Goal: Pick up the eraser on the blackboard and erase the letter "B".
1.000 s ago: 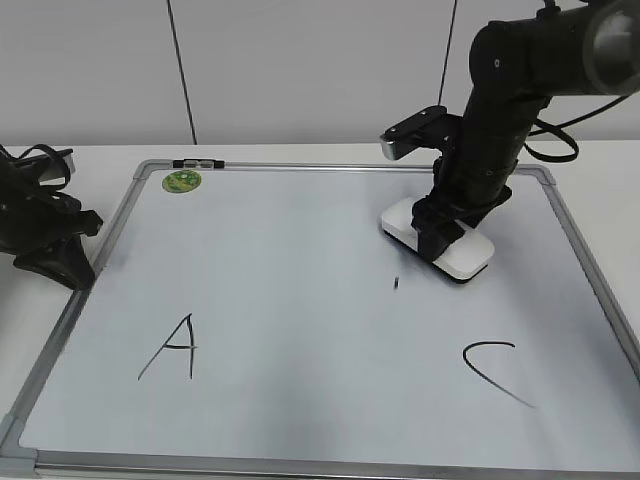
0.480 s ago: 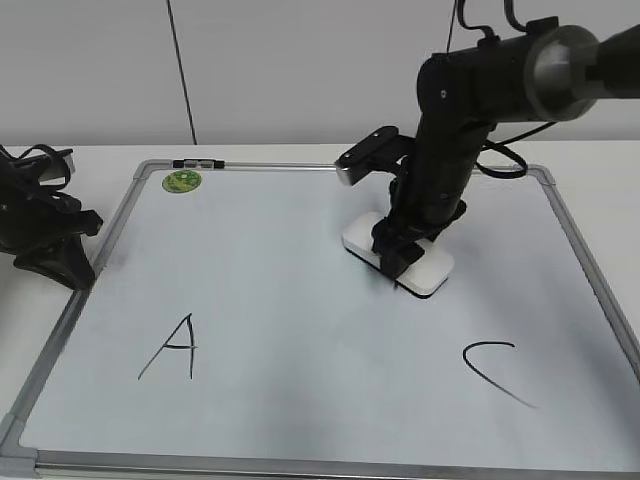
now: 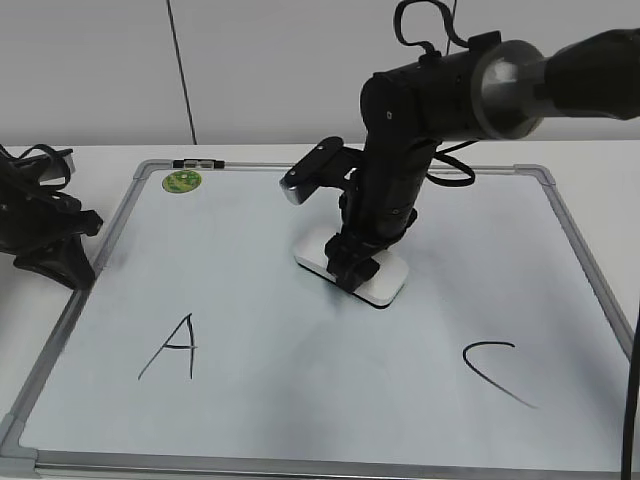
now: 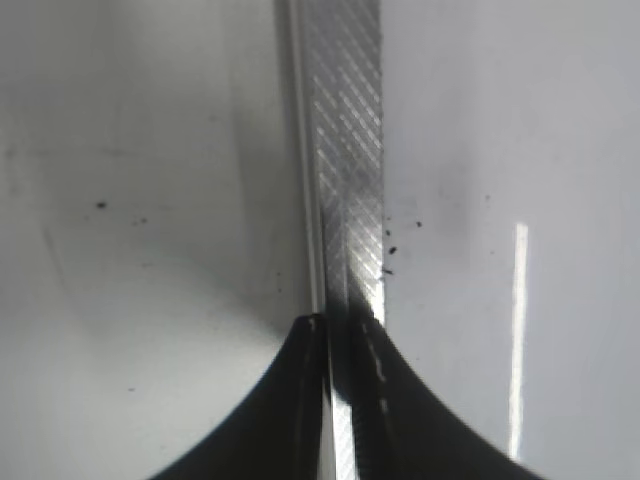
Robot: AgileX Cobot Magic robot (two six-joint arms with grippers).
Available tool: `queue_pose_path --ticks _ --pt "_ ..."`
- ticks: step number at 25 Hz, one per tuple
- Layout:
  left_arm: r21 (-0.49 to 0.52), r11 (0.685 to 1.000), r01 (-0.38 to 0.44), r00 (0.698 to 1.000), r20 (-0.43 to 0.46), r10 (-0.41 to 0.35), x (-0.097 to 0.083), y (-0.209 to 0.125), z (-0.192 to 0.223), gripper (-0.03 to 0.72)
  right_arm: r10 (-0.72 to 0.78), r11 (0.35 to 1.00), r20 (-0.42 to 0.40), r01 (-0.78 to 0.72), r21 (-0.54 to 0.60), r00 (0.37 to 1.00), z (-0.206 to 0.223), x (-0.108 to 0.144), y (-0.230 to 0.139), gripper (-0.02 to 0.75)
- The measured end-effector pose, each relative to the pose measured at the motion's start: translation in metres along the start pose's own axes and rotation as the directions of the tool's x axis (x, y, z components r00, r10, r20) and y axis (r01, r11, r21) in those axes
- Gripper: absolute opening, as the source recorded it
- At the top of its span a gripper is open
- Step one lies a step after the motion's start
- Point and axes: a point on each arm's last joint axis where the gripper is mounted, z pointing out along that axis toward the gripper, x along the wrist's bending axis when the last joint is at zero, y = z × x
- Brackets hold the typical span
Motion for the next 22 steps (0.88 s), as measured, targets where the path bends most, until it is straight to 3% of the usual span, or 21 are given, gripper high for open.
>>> queue_pose_path --ticks 6,17,22 --pt "-0.003 1.000 0.002 1.000 0.002 -0.002 0.000 0.000 0.000 0.035 0.069 0.998 -0.014 -0.069 -0.005 0.998 0.001 -0.017 -0.009 0.524" --pt "-0.007 1.000 0.011 1.000 0.010 -0.011 -0.001 0.001 0.001 0.035 0.262 0.965 0.012 -0.262 0.003 0.965 -0.002 -0.080 -0.049 0.524" --pt "-0.006 1.000 0.014 1.000 0.013 -0.013 -0.001 0.001 0.002 0.035 0.274 0.961 0.036 -0.274 0.018 0.961 -0.009 -0.089 -0.058 0.524"
